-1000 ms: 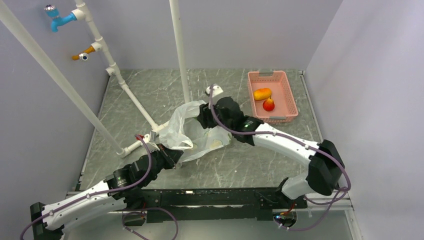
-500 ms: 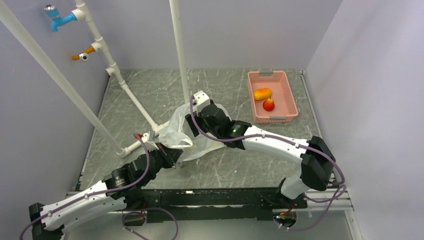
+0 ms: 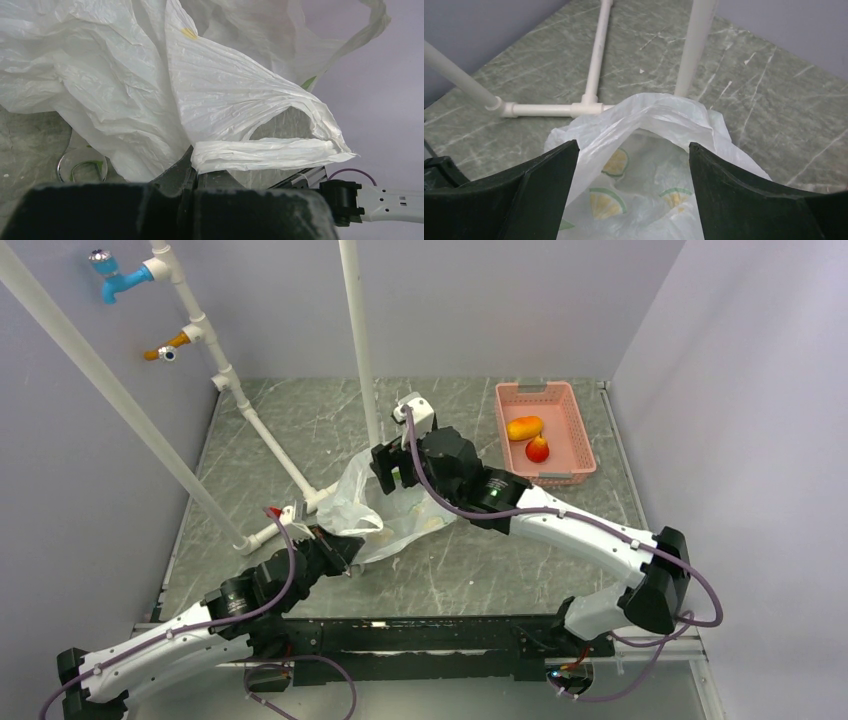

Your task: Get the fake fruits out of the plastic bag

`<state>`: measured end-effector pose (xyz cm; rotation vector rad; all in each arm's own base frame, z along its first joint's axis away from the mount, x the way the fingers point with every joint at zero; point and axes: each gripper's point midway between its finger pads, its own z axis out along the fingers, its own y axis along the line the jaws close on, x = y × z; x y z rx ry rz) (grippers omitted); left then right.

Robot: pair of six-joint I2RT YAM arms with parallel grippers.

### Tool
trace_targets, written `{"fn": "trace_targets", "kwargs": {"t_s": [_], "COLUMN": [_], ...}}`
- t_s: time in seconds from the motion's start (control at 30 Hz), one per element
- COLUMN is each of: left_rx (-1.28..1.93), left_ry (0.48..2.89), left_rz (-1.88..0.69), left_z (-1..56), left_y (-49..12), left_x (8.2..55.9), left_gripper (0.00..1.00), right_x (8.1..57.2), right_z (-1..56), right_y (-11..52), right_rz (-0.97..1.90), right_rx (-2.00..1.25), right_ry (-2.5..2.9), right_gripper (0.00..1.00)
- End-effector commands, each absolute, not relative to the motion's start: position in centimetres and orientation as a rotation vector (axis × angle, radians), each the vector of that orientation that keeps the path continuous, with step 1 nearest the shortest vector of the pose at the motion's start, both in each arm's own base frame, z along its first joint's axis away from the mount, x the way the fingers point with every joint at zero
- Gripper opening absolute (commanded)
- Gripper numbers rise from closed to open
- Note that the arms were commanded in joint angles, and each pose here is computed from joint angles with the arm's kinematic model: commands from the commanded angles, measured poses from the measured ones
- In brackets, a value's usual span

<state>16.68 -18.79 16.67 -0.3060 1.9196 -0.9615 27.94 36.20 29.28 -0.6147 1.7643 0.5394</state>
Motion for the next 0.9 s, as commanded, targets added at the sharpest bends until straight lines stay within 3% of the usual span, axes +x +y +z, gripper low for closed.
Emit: {"fn": "trace_targets", "kwargs": {"t_s": [0.0, 0.1, 0.2, 0.27, 0.67, 0.87], "left_rx": [-0.316, -0.312, -0.316, -0.321, -0.264, -0.24], "left_ry": [1.876, 1.883, 1.885, 1.878, 1.853, 1.873], "left_rz": [-0.983, -0.979, -0.978, -0.986, -1.013, -1.034], "left_z": [18.3, 18.3, 18.2, 18.3, 20.3, 20.0], "left_y": [-18.8, -18.8, -18.6, -18.6, -20.4, -21.4], "left_x": [16.9, 16.9, 16.8, 16.8, 17.3, 17.2], "left_gripper": [0.0, 0.0, 0.0, 0.0, 0.0, 0.0], "right_x": [27.2, 27.9, 29.5, 30.6, 35.8, 39.3], "right_z": [28.5, 24.9, 21.5, 19.5, 12.7, 11.3], "right_y": [37.6, 37.5, 36.2, 35.4, 37.8, 36.8], "right_rz": [0.604, 0.54, 0.441, 0.415, 0.39, 0.345], "right_rx": [-0.674, -0.645, -0.568, -0.528, -0.465, -0.36], "right_ry": [1.782, 1.868, 1.929, 1.958, 2.061, 2.039], "right_gripper": [0.83, 0.79, 0.59, 0.54, 0.56, 0.64]}}
